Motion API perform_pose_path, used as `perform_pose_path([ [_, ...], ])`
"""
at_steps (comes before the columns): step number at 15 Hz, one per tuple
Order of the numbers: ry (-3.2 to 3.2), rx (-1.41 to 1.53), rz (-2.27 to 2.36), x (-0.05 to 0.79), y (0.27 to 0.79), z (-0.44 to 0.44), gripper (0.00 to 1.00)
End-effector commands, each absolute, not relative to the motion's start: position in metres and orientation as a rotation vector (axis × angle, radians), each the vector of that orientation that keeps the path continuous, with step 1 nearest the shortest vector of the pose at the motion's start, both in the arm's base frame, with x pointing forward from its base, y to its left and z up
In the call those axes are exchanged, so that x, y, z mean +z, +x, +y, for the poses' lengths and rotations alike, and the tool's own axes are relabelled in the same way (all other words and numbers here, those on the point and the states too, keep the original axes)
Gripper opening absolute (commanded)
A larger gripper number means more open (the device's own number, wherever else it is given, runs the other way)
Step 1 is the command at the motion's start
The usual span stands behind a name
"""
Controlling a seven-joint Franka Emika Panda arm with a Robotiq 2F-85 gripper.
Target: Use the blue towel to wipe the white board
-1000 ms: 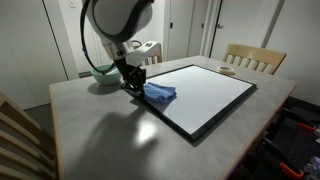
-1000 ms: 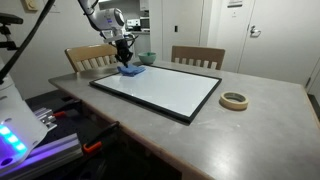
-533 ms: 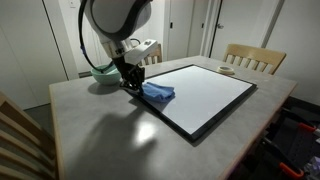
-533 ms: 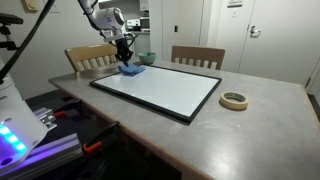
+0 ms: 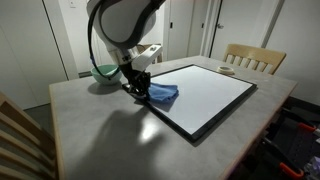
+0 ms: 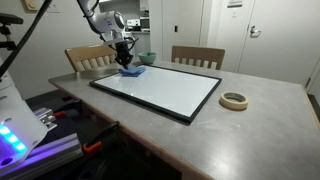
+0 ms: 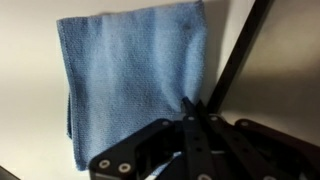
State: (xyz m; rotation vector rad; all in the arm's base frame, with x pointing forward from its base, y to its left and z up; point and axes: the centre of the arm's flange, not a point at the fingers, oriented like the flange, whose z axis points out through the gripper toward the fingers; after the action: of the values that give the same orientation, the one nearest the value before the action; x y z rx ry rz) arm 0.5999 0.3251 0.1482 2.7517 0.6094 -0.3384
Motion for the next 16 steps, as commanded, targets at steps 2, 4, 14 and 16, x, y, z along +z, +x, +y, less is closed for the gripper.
perform_pose_path([
  [2, 2.781, -0.298, 0.645, 0.143, 0.572, 0.314, 0.01],
  [4, 2.816, -0.274, 0.639, 0.154, 0.570, 0.315, 0.01],
  [14, 2.939, -0.215, 0.515, 0.248, 0.557, 0.286, 0.01],
  [16, 2.977, -0.188, 0.509, 0.265, 0.558, 0.290, 0.01],
])
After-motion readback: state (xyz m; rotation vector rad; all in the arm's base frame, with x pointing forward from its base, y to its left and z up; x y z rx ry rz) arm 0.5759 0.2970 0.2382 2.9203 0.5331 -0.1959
